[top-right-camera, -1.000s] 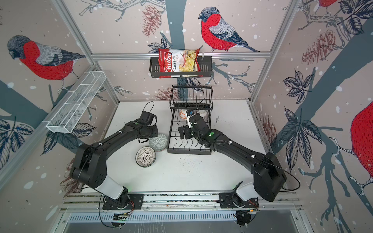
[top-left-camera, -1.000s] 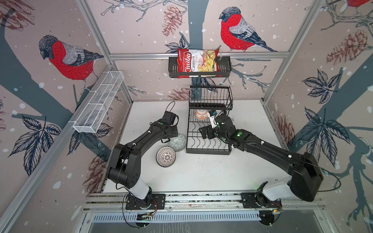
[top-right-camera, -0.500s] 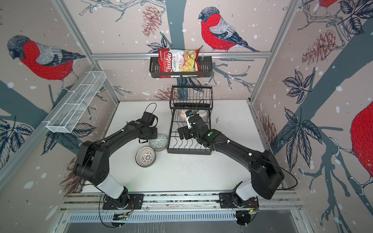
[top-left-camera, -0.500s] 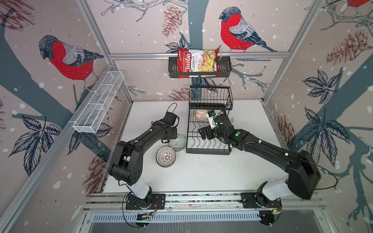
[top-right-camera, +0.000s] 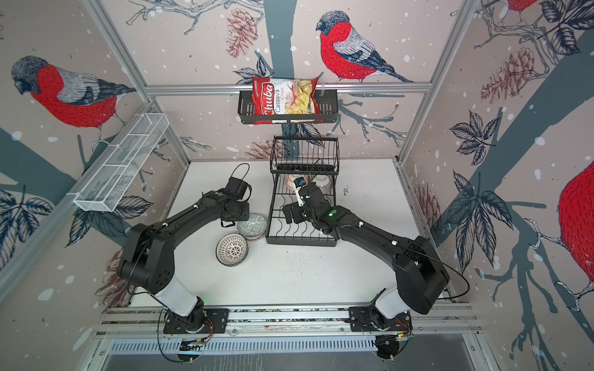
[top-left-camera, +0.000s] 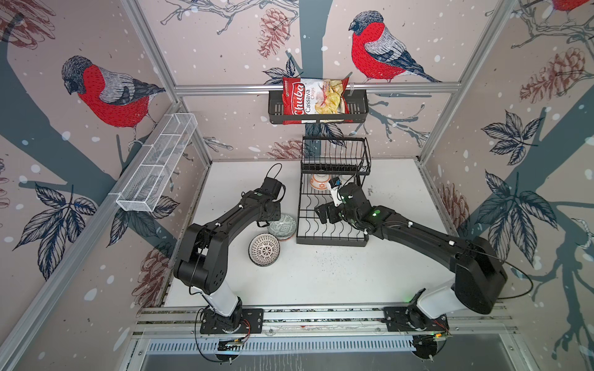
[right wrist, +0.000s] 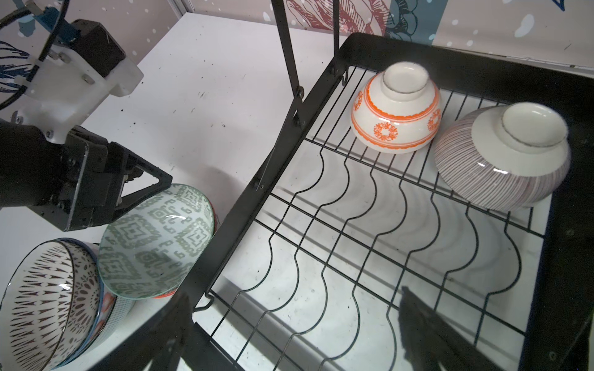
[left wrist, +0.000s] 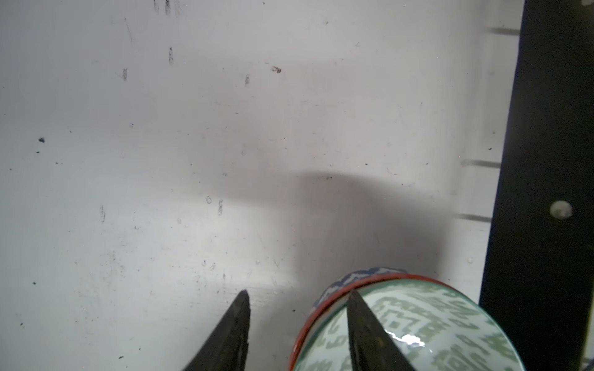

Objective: Load the bowls into the dish rack

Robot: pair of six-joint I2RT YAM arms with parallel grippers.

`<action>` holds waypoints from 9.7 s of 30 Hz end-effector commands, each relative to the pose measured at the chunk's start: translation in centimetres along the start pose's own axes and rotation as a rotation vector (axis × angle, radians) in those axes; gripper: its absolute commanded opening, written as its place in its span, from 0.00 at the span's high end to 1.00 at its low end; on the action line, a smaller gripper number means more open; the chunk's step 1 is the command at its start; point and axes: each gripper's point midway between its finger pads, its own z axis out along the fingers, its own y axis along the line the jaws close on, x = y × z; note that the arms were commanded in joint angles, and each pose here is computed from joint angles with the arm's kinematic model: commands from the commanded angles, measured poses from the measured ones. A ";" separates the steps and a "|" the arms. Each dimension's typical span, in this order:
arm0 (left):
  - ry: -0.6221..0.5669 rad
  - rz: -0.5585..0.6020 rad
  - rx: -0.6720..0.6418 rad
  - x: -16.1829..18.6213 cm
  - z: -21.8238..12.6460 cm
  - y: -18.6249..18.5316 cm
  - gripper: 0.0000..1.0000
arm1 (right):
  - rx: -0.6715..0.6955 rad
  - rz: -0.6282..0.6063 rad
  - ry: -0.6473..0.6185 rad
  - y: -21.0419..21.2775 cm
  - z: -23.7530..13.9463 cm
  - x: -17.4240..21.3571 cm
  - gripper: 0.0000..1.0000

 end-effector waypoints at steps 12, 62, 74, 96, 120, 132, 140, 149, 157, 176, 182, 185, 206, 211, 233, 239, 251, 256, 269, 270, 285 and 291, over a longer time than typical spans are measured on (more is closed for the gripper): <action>0.050 0.016 0.050 1.2 -1.2 -0.4 0.47 | -0.035 -0.003 -0.045 0.7 0.0 -0.9 0.00; 0.063 0.019 0.088 1.1 -1.6 -1.1 1.00 | -0.081 -0.007 -0.050 1.1 0.7 -0.7 0.00; -0.015 0.024 0.179 -0.6 -4.0 -2.4 1.00 | -0.094 -0.010 -0.037 1.4 1.2 -0.7 0.01; -0.388 -0.011 0.543 -5.6 -13.4 -6.3 1.00 | -0.260 0.115 -0.125 0.9 -2.4 -3.5 0.00; -0.476 0.046 1.055 -5.7 -18.6 -13.3 1.00 | -0.537 0.146 -0.238 3.0 -7.7 -6.6 0.00; -0.496 0.057 1.162 -6.0 -19.9 -14.7 1.00 | -0.604 0.154 -0.245 3.9 -7.9 -7.1 0.00; -0.496 0.065 1.188 -6.2 -20.2 -15.4 1.00 | -0.634 0.154 -0.261 4.3 -8.1 -7.6 0.00; -0.500 0.062 1.199 -6.2 -20.2 -15.7 1.00 | -0.667 0.152 -0.263 4.7 -8.2 -7.7 0.05; -0.494 0.054 1.187 -6.4 -19.6 -15.9 1.00 | -0.700 0.156 -0.266 5.1 -8.6 -7.9 0.16; -0.423 0.041 1.108 -6.0 -16.8 -16.0 0.80 | -0.629 0.199 -0.243 3.9 -7.0 -7.5 0.48; -0.415 0.041 1.088 -5.9 -16.3 -15.8 0.65 | -0.598 0.212 -0.232 3.5 -6.3 -7.1 0.50; -0.410 0.041 1.074 -5.7 -16.1 -15.6 0.55 | -0.565 0.218 -0.235 3.0 -6.0 -7.1 0.50; -0.446 0.048 0.921 -5.4 -15.4 -13.4 0.34 | 0.032 0.169 -0.151 -6.6 -2.6 -3.4 0.49; -0.449 0.047 0.909 -5.3 -15.1 -13.2 0.34 | 0.197 0.145 -0.110 -9.5 -2.3 -2.1 0.49; -0.457 0.020 0.871 -4.8 -14.2 -11.9 0.35 | 0.449 0.094 0.046 -14.6 1.1 1.1 0.48; -0.450 0.015 0.867 -4.7 -13.9 -11.7 0.35 | 0.488 0.094 0.075 -15.4 2.0 1.8 0.48; -0.441 0.014 0.863 -4.5 -13.6 -11.5 0.34 | 0.433 0.115 0.054 -14.4 2.8 1.1 0.48; -0.438 0.010 0.864 -4.4 -13.4 -11.4 0.34 | 0.432 0.115 0.059 -14.1 3.4 0.7 0.48; -0.432 0.000 0.850 -4.0 -12.8 -10.7 0.34 | 0.441 0.106 0.060 -13.2 4.9 0.7 0.48; -0.433 0.001 0.850 -4.0 -12.8 -10.7 0.35 | 0.448 0.107 0.056 -13.4 5.0 0.7 0.48; -0.421 0.005 0.846 -3.7 -12.4 -10.6 0.35 | 0.525 0.082 0.061 -14.8 6.2 1.0 0.48; -0.364 -0.006 0.810 -3.2 -10.6 -10.6 0.35 | 0.507 0.078 0.071 -14.6 7.0 1.3 0.48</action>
